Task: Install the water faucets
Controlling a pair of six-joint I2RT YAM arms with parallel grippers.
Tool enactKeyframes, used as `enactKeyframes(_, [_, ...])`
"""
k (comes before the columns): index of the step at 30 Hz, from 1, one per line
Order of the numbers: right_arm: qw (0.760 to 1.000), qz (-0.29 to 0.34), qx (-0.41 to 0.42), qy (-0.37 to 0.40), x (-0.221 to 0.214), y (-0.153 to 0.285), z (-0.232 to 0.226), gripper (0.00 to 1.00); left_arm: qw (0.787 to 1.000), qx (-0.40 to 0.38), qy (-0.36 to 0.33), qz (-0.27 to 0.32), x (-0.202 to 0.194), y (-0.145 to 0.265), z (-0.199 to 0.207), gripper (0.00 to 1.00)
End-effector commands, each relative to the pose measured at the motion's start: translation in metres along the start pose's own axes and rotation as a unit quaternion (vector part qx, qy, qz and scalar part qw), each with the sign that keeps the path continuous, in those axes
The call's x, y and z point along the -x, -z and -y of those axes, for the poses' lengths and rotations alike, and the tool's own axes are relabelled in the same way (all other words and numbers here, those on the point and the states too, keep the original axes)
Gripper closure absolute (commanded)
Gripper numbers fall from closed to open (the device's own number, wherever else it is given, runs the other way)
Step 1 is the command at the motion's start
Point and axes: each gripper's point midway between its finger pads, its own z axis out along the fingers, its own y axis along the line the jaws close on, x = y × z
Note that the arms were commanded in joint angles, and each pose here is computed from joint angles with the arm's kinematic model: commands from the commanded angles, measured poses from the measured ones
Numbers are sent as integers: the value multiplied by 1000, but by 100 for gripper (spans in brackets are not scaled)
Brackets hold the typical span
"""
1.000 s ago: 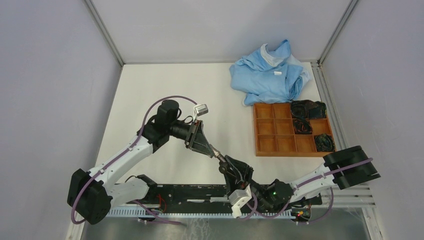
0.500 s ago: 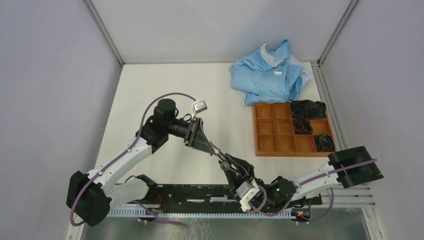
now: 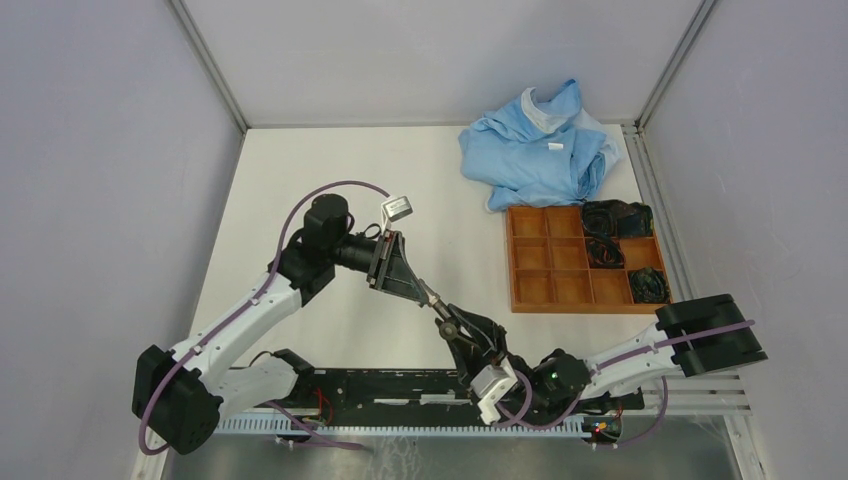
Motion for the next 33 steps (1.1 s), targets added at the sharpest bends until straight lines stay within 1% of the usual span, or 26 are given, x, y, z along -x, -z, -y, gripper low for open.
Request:
enactKeyframes(1, [991,41,-82,-96,22,-11,36,100,997,-39,-58,-30,-9,1,38,98])
enactKeyframes(9, [979,69,-86,-173,24,-12,38,100,995,-47,-85,-29,-11,2,42,98])
enactKeyframes(17, [969,58,-103,-216,19,-15,43,100,991,-50,-124,-21,-13,3,41,98])
enactKeyframes(21, [958,55,-116,-256,17,-15,47,100,987,-50,-153,-8,-12,3,40,98])
enactKeyframes(26, [939,63,-125,-314,14,-15,53,100,980,-62,-188,8,-13,4,45,98])
enactKeyframes(33, [920,79,-118,-366,10,-15,56,100,972,-82,-220,17,-16,6,51,98])
